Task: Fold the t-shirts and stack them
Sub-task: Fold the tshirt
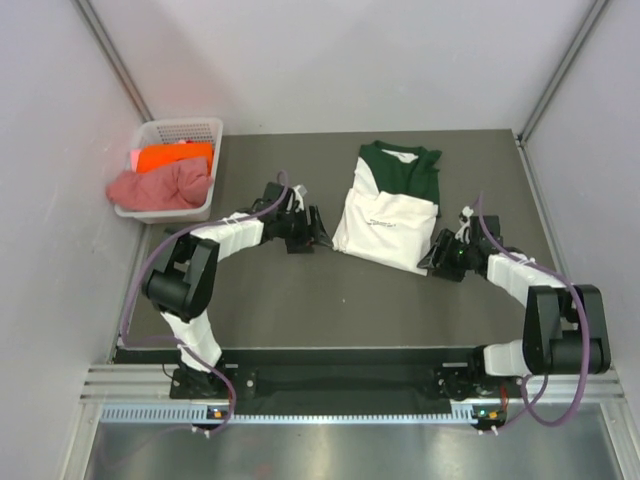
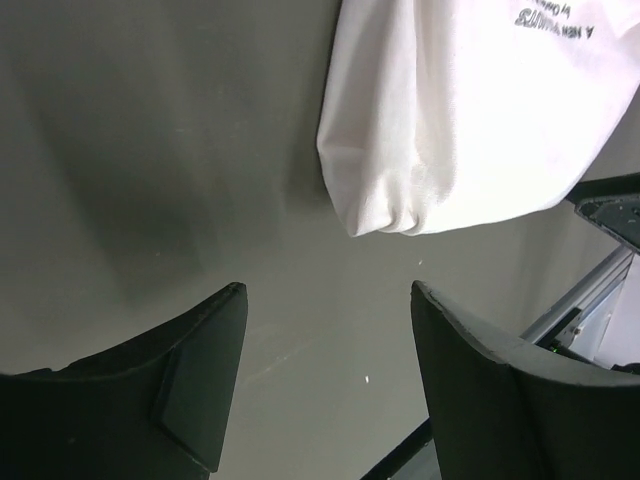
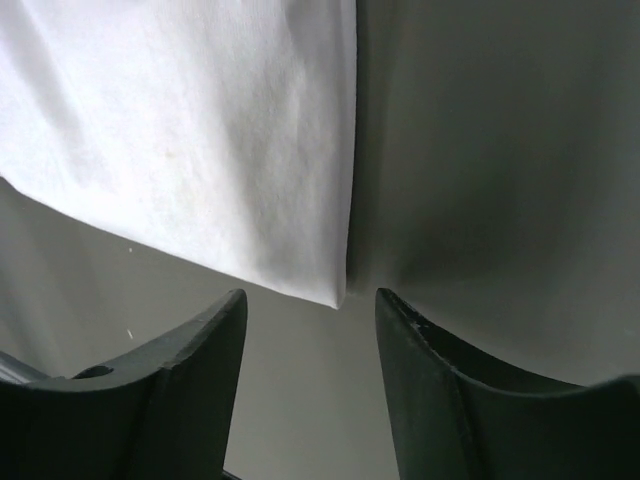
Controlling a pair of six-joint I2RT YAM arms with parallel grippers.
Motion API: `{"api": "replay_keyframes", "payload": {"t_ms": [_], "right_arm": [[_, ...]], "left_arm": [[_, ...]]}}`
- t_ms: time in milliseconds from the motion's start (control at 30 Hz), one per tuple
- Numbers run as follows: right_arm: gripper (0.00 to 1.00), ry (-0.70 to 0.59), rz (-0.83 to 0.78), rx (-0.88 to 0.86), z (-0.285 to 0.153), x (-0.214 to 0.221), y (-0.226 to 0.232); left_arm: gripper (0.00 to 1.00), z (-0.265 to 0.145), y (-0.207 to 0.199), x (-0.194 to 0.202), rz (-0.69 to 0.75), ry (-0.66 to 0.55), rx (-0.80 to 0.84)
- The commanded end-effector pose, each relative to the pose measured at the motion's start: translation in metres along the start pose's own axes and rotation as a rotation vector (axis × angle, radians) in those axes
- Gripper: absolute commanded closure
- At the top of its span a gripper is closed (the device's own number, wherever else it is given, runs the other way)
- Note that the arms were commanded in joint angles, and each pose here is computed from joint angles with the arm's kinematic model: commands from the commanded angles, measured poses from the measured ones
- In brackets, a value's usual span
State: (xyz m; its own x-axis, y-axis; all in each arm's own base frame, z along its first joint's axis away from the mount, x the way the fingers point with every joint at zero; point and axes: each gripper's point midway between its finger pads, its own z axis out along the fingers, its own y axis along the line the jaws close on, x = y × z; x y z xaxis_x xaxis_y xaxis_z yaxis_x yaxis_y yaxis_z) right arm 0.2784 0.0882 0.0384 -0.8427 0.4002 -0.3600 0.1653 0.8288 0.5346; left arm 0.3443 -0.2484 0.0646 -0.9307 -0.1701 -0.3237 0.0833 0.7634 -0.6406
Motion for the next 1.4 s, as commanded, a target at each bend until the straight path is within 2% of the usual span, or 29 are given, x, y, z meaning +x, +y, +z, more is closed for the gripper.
{"api": "replay_keyframes", "payload": {"t_ms": [0,33,133,233,267,333,400,500,600,700,767,800,833,933,1067,1167,1200,1367], "right_arm": [[0.47,-0.030,-0.006,-0.033,0.010,-0.013,0.008],[0.50,-0.031,-0.001,-0.024,0.013,-0.014,0.007],[0.51,-0.026,0.004,0.001,0.023,-0.016,0.004],[0.60,-0.023,0.008,0.029,0.031,-0.017,0.000],[0.61,-0.014,0.010,0.040,0.035,-0.016,-0.002],[0.71,-0.013,-0.001,0.046,0.038,-0.017,-0.001],[0.76,-0.005,-0.006,0.054,0.041,-0.016,-0.001],[0.81,-0.012,-0.016,0.064,0.039,-0.015,-0.001],[0.82,-0.014,-0.019,0.064,0.037,-0.016,0.000],[0.90,-0.018,-0.028,0.068,0.034,-0.017,0.000],[0.99,-0.020,-0.029,0.065,0.032,-0.018,0.002],[1.00,-0.017,-0.031,0.066,0.031,-0.017,0.002],[1.00,-0.021,-0.032,0.065,0.030,-0.018,0.003],[1.00,-0.026,-0.047,0.090,0.022,-0.019,0.001],[1.00,-0.022,-0.069,0.153,0.007,-0.011,-0.012],[1.00,-0.019,-0.072,0.143,-0.002,-0.002,-0.011],[1.00,-0.002,-0.071,0.128,-0.003,0.003,-0.009],[1.00,0.026,-0.086,0.100,-0.013,0.016,-0.006]], "left_arm": [[0.29,0.013,-0.019,-0.008,0.045,-0.009,0.042],[0.29,0.016,-0.022,-0.010,0.044,-0.009,0.050],[0.28,0.026,-0.025,-0.008,0.037,0.006,0.057],[0.29,0.033,-0.024,-0.009,0.034,0.013,0.053],[0.31,0.037,-0.020,-0.009,0.026,0.016,0.041],[0.35,0.039,-0.019,-0.013,0.023,0.006,0.028],[0.41,0.043,-0.012,-0.015,0.017,-0.005,0.000],[0.44,0.049,-0.012,-0.019,0.003,-0.021,0.004],[0.44,0.053,-0.015,-0.018,-0.011,-0.013,0.025],[0.50,0.057,-0.018,-0.018,-0.014,-0.009,0.033],[0.62,0.058,-0.019,-0.018,-0.019,-0.007,0.037],[0.69,0.059,-0.020,-0.017,-0.018,-0.005,0.042],[0.83,0.057,-0.021,-0.019,-0.019,-0.016,0.043],[1.00,0.045,-0.020,-0.020,-0.016,-0.060,0.028],[1.00,0.028,-0.008,-0.002,-0.030,-0.070,-0.004],[1.00,0.015,-0.016,0.003,-0.026,-0.114,0.035],[1.00,0.014,-0.005,0.020,-0.053,-0.097,0.016],[1.00,-0.012,0.002,0.047,-0.085,-0.159,0.022]]}}
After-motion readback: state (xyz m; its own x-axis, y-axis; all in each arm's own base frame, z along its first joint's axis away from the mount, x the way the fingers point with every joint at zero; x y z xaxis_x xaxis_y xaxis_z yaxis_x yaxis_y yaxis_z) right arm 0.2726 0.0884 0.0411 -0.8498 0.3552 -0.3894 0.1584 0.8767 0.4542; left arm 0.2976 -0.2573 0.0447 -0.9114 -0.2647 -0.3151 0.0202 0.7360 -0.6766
